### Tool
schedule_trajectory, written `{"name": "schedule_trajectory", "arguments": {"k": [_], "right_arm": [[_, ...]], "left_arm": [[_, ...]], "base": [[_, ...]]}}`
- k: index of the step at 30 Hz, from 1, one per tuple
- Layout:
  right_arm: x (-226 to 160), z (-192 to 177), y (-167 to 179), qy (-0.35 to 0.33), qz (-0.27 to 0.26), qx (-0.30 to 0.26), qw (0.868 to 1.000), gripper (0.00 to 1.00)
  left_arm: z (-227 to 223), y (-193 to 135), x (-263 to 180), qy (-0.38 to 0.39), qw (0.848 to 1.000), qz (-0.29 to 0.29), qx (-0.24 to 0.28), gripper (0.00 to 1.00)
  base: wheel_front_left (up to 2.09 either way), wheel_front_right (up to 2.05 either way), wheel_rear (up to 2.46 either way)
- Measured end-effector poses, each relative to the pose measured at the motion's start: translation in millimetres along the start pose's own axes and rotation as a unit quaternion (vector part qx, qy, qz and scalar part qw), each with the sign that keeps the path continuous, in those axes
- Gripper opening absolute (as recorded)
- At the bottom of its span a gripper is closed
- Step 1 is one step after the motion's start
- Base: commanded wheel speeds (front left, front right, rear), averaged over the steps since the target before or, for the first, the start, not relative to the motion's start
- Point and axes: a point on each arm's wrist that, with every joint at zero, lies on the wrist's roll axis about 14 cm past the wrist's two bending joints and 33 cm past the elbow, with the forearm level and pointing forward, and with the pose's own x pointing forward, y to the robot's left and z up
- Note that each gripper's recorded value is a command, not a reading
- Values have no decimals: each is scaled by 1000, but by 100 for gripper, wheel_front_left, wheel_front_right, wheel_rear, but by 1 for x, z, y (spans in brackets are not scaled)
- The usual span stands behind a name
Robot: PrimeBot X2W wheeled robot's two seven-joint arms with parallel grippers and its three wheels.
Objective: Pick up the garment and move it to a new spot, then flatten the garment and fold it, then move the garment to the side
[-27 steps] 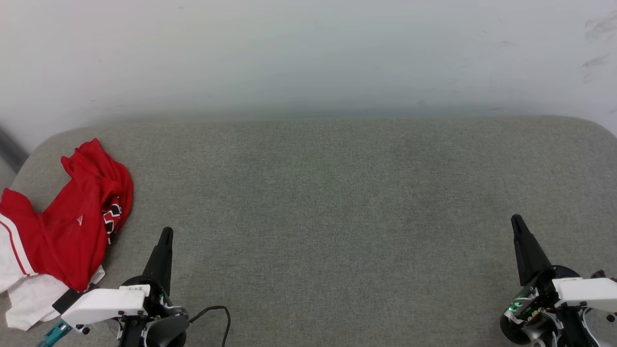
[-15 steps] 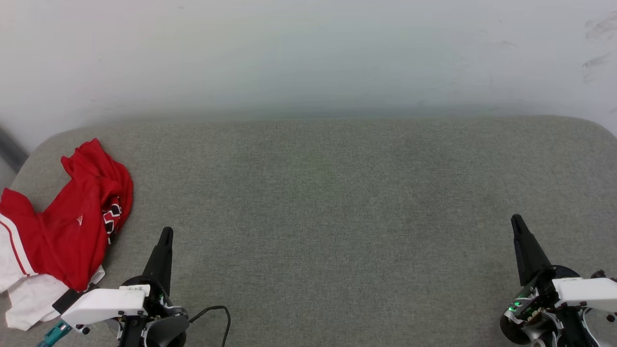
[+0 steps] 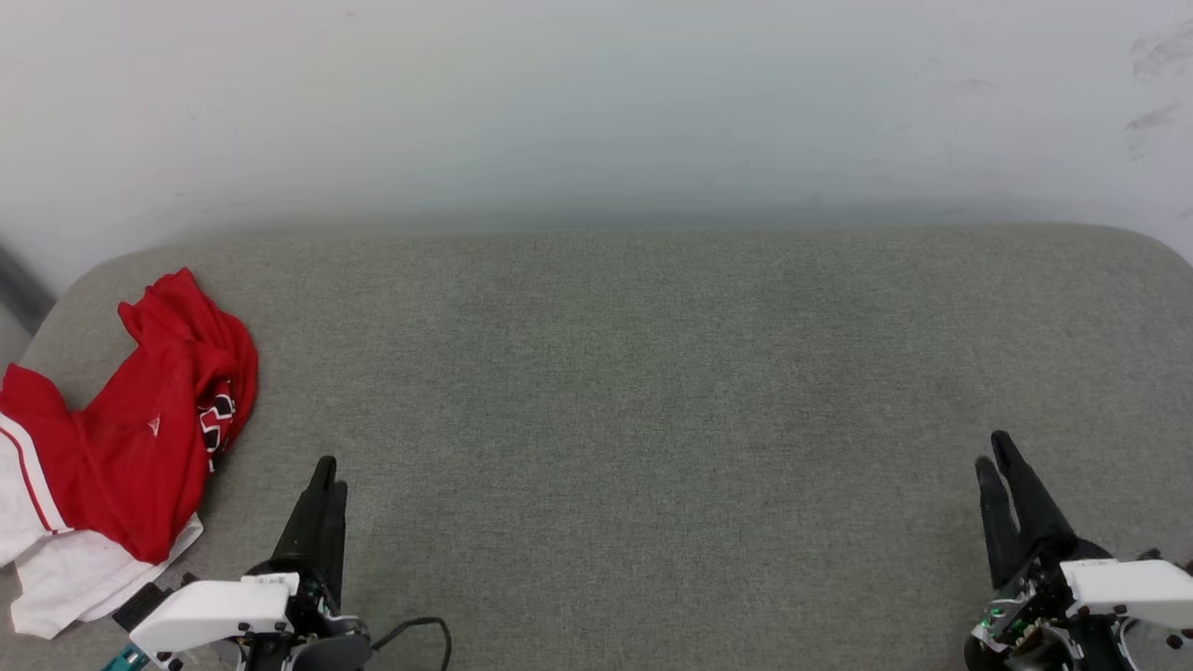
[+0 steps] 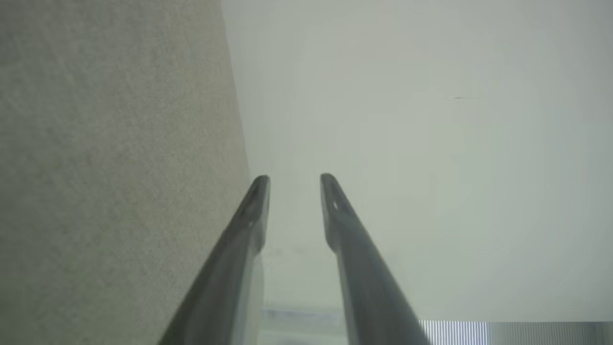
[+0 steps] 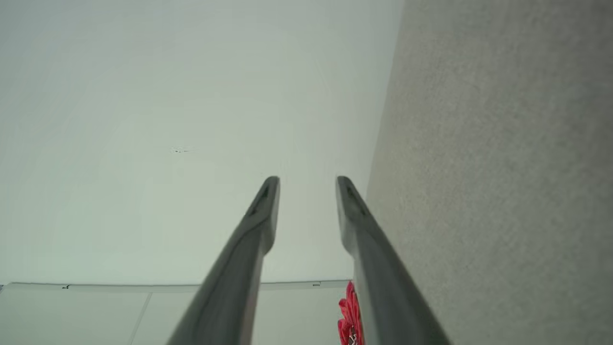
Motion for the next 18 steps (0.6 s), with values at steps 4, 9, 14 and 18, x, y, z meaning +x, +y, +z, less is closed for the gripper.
{"name": "schedule_trajectory", "arguments": {"k": [4, 9, 14, 18], "right_arm": [[-5, 0, -9, -4, -13, 0, 1000, 100], [-4, -2, -3, -8, -4, -6, 1000, 100], [-3, -3, 2, -14, 5, -13, 1000, 100], [-3, -4, 4, -16, 7, -25, 1000, 100]], "left_arm": [[-3, 9, -4, 1, 1000, 13, -1, 100], [-10, 2, -3, 4, 1000, 2, 2, 100], [-17, -7, 0, 7, 1000, -12, 5, 100], [-23, -13, 1, 11, 999, -21, 24, 100]], "base": [[0, 0, 0], [0, 0, 0], [0, 0, 0], [0, 0, 0]]}}
